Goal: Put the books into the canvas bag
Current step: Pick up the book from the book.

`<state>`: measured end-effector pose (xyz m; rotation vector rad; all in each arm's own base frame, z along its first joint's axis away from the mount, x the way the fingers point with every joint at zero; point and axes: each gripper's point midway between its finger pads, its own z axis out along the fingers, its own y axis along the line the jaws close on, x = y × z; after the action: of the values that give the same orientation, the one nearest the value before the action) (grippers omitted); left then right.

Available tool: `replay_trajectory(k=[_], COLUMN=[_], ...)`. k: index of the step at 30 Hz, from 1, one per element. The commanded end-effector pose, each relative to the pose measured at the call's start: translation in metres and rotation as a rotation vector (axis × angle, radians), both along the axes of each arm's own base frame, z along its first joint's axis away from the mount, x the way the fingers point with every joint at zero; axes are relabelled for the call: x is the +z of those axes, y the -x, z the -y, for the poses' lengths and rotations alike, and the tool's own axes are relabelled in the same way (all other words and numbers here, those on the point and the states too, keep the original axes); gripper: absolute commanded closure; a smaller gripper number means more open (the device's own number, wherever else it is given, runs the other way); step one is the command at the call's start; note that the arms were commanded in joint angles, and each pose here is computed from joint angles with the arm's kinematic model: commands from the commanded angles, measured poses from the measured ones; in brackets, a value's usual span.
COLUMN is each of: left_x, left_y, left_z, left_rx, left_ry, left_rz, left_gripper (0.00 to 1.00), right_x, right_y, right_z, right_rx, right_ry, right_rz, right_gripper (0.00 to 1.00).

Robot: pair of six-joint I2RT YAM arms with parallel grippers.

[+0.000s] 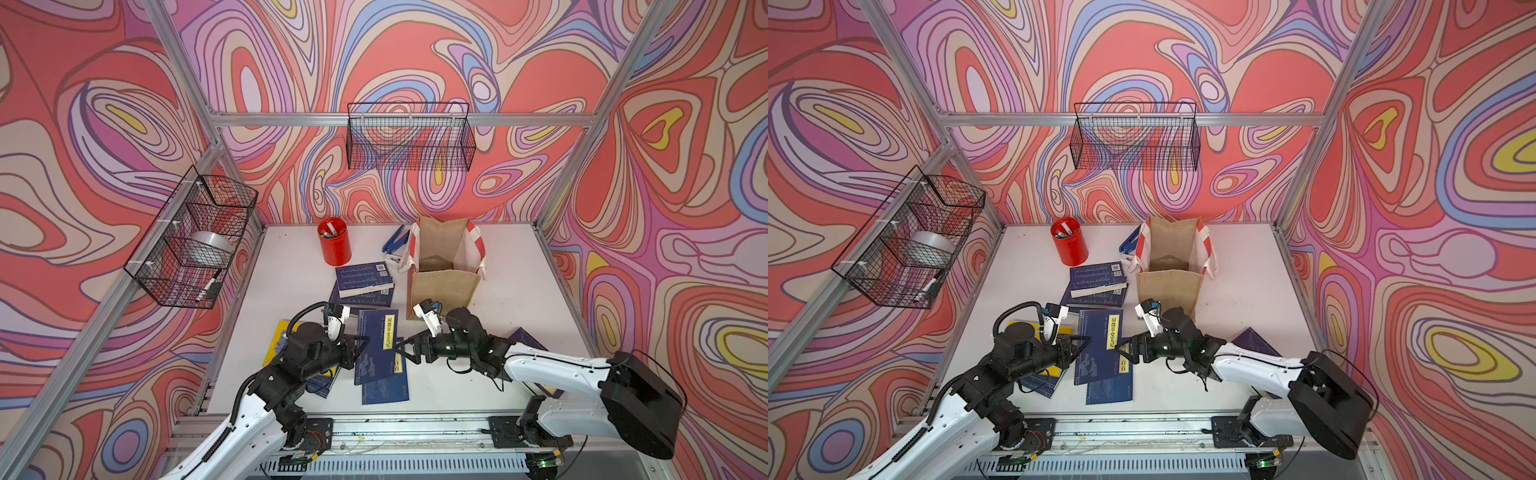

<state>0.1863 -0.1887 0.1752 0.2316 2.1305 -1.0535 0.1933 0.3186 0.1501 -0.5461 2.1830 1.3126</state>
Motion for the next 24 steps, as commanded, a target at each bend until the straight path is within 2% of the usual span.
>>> replay_trajectory(k=[1,7,11,13,15,18,19,20,21,22,23,24], left_x=[0.046,0.093,0.103,0.106,0.111,0.116,0.117,0.118,0.119,0.129,0.134,0.139], left_y=[0.011,0.029,0.035,0.037,0.036,0.033,0.034,0.033,0.033,0.033,0.033,0.033], left_z=[0.017,0.029,0.037,0.040,0.040,0.040,0.041,0.041,0.042,0.042,0.042,0.041], left_rx=[-0.122,-0.248,-0.320,-0.349,-0.354,-0.351,-0.357,-0.359,-0.368,-0.377,-0.381,-0.392], left_ry=[0.148,0.318,0.354,0.346,0.325,0.290,0.282,0.261,0.245,0.236,0.216,0.193], left_rz=[0.164,0.320,0.336,0.342,0.361,0.378,0.383,0.378,0.377,0.393,0.396,0.405], left_gripper=[1.00,1.00,1.00,1.00,1.00,1.00,1.00,1.00,1.00,0.96,0.75,0.49], right_x=[0.027,0.047,0.067,0.075,0.081,0.092,0.096,0.100,0.103,0.105,0.107,0.107], right_y=[0.013,0.025,0.035,0.043,0.051,0.059,0.060,0.061,0.061,0.061,0.063,0.065], right_z=[0.003,0.007,0.006,0.007,0.008,0.008,0.008,0.007,0.007,0.007,0.006,0.006], right_rx=[0.095,0.158,0.203,0.239,0.267,0.315,0.330,0.342,0.348,0.355,0.370,0.388], right_ry=[-0.084,-0.137,-0.220,-0.258,-0.281,-0.298,-0.299,-0.298,-0.291,-0.286,-0.282,-0.271], right_rz=[0.093,0.160,0.199,0.209,0.219,0.236,0.246,0.250,0.254,0.263,0.267,0.267], right_gripper=[0.14,0.13,0.15,0.25,0.49,0.69,0.78,0.92,1.00,1.00,1.00,1.00])
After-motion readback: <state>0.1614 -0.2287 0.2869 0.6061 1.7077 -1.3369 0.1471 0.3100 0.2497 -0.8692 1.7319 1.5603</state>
